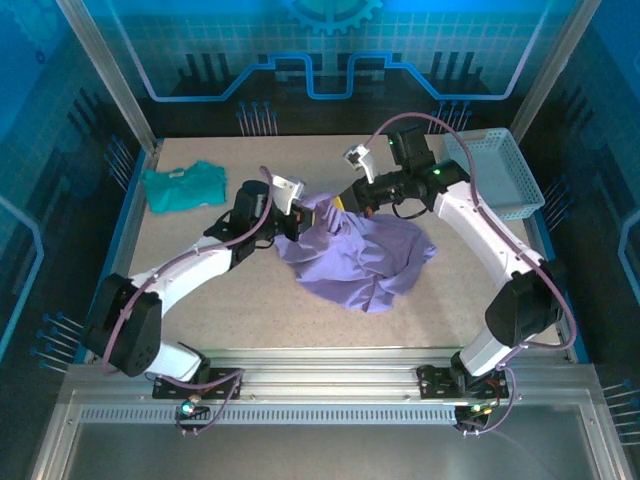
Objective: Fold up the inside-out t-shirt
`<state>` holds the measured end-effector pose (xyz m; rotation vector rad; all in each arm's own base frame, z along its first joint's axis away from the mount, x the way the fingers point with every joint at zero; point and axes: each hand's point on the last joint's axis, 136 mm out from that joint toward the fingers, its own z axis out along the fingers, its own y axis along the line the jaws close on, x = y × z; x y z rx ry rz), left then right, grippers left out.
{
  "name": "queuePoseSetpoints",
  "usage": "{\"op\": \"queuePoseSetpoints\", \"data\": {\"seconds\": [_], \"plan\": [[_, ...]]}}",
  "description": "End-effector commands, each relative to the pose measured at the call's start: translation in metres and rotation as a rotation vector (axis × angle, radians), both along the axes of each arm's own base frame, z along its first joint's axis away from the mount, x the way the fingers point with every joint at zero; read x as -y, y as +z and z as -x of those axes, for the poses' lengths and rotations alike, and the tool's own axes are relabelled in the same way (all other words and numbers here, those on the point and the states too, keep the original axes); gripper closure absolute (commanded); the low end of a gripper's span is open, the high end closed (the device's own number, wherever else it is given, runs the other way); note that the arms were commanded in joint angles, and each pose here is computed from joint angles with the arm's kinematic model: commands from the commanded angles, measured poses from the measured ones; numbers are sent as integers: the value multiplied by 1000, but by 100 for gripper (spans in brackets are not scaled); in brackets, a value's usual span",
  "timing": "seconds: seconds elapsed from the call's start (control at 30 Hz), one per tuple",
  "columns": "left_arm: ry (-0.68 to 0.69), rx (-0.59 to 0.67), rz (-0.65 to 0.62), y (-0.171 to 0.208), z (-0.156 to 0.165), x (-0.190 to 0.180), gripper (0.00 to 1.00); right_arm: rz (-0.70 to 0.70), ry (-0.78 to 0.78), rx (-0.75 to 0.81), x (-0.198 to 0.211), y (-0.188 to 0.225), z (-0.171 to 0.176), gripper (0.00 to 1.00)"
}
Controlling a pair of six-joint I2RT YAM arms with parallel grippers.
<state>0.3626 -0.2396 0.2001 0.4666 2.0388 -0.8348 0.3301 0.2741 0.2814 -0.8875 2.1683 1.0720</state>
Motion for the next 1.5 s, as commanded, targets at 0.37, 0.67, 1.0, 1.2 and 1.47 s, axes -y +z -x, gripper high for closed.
{"op": "queuePoseSetpoints", "data": {"seconds": [0.37,0.67,1.0,1.2,1.47], "plan": [[318,54,-75,29,-14,-62,100,-328,262,-61,-21,45,60,100],[438,-36,-181,9,-24,-82,57,-315,154,-81,-34,41,45,100],[428,-147,-48,-3,48,-96,16,-276,-63,-176,-37,3,1,100],[348,-276,182,1,85,-73,17,-271,-107,-199,-40,-5,-7,100],[93,-382,447,29,93,14,24,-257,-111,-207,-45,-10,-6,100]]}}
